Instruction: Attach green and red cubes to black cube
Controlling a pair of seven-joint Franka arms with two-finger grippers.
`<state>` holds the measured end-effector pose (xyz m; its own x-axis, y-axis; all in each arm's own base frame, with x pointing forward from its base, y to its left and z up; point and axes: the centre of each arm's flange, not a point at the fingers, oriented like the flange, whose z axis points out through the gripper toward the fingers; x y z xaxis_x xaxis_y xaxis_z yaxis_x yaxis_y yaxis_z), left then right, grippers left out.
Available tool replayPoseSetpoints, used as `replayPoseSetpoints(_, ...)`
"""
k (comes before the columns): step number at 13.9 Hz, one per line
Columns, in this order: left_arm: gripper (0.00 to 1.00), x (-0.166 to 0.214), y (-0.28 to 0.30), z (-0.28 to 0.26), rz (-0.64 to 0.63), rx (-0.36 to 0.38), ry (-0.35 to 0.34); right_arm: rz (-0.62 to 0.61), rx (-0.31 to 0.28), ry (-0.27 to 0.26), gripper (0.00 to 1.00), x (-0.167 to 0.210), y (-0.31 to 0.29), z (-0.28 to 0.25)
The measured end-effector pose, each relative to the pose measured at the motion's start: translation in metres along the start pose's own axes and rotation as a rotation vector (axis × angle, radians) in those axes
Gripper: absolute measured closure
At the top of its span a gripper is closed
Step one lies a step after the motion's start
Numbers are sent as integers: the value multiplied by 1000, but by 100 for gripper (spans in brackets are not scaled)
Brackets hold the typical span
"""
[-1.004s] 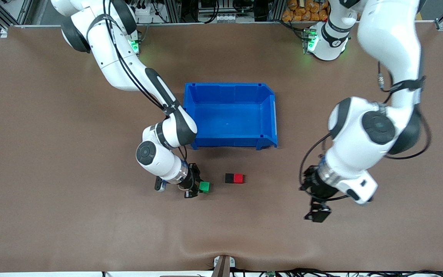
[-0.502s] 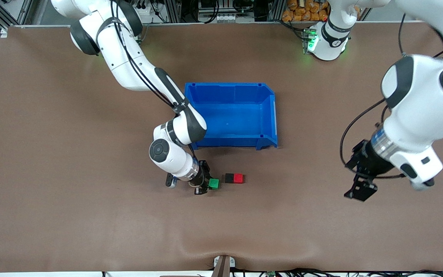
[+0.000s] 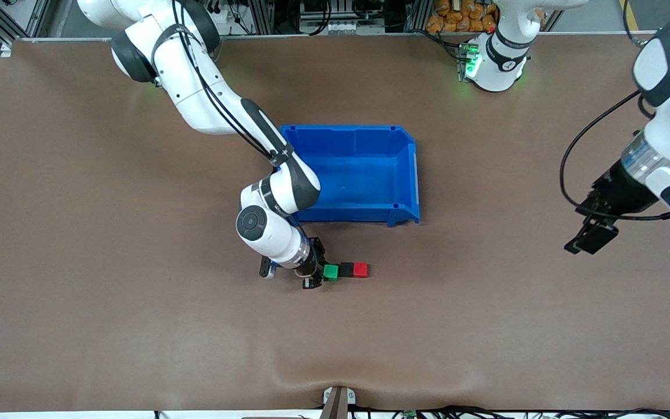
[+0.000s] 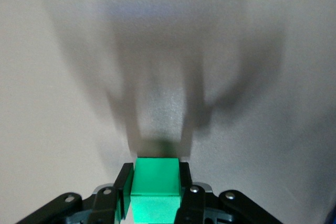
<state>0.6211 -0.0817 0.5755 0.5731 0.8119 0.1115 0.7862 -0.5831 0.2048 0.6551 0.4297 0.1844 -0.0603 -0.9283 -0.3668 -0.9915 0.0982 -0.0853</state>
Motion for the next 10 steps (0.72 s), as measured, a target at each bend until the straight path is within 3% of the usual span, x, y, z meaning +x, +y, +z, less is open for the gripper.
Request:
replayPoseSetpoints(4, 0, -19, -30, -15, 227, 47, -25, -11, -5, -1, 61, -8, 7, 3)
replayPoseSetpoints(5, 0, -23, -36, -21, 288, 61, -35, -12, -8, 1, 56, -8, 8, 4)
replayPoseSetpoints(10, 0, -31, -58, -31, 587, 132, -115, -8, 0, 11, 5, -2, 3, 4)
